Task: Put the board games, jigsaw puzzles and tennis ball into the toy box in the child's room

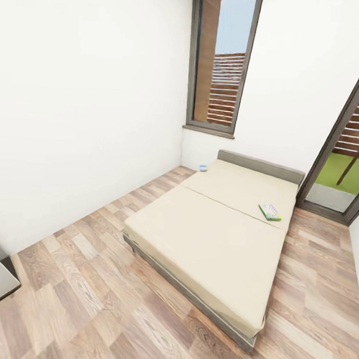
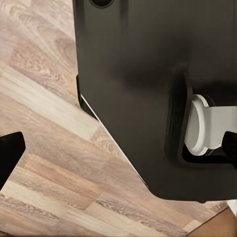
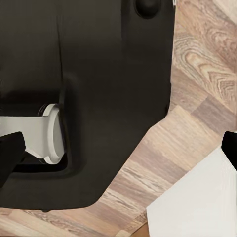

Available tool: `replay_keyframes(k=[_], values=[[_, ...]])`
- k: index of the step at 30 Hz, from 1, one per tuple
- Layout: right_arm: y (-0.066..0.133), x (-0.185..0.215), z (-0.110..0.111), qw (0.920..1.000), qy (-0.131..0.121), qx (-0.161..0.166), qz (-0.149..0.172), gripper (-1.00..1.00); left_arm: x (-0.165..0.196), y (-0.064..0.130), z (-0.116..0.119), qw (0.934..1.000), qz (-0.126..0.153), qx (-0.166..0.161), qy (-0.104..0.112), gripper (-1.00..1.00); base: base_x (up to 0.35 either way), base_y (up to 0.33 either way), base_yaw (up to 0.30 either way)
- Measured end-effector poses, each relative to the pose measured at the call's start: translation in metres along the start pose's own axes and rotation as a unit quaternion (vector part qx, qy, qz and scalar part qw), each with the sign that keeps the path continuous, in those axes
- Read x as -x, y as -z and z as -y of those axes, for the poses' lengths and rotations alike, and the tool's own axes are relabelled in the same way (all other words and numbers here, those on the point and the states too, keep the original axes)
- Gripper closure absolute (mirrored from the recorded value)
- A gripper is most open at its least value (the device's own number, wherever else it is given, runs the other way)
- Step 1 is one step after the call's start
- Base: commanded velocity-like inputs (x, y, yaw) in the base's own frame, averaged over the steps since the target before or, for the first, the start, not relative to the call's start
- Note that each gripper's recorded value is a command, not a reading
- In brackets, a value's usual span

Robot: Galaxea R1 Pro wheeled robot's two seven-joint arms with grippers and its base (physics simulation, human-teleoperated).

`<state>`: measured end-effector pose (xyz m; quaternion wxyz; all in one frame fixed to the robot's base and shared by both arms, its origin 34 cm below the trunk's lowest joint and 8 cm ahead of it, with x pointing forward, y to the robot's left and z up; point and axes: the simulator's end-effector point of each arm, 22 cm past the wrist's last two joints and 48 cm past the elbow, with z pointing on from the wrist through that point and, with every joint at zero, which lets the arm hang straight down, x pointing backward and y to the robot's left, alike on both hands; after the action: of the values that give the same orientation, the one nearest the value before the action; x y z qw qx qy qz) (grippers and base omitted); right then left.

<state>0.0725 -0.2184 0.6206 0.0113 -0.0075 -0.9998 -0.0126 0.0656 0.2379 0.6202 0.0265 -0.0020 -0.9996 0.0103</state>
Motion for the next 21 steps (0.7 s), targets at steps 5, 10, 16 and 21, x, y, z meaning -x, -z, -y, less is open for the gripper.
replay_keyframes(k=[5,10,16,21], values=[[0.0001,-0.0012,-0.0005,1.0,0.0,0.0,-0.002,-1.0,-0.0012,0.0001,0.0,1.0,-0.002,0.0,0.0,-1.0,0.0,0.0,0.264],[0.0002,-0.0024,-0.0007,1.0,0.0,0.0,-0.003,-1.0,-0.0025,0.0002,0.0,1.0,-0.003,0.0,0.0,-1.0,0.0,0.0,0.263],[0.0003,-0.0039,-0.0008,1.0,0.0,0.001,-0.005,-1.0,-0.0039,0.0003,-0.0001,1.0,-0.005,0.0,0.0,-1.0,0.0,0.0,0.264],[0.0004,-0.0051,-0.0008,1.0,0.0,0.001,-0.007,-1.0,-0.0049,0.0003,-0.0001,1.0,-0.006,0.0,0.0,-1.0,0.0,0.0,0.264]])
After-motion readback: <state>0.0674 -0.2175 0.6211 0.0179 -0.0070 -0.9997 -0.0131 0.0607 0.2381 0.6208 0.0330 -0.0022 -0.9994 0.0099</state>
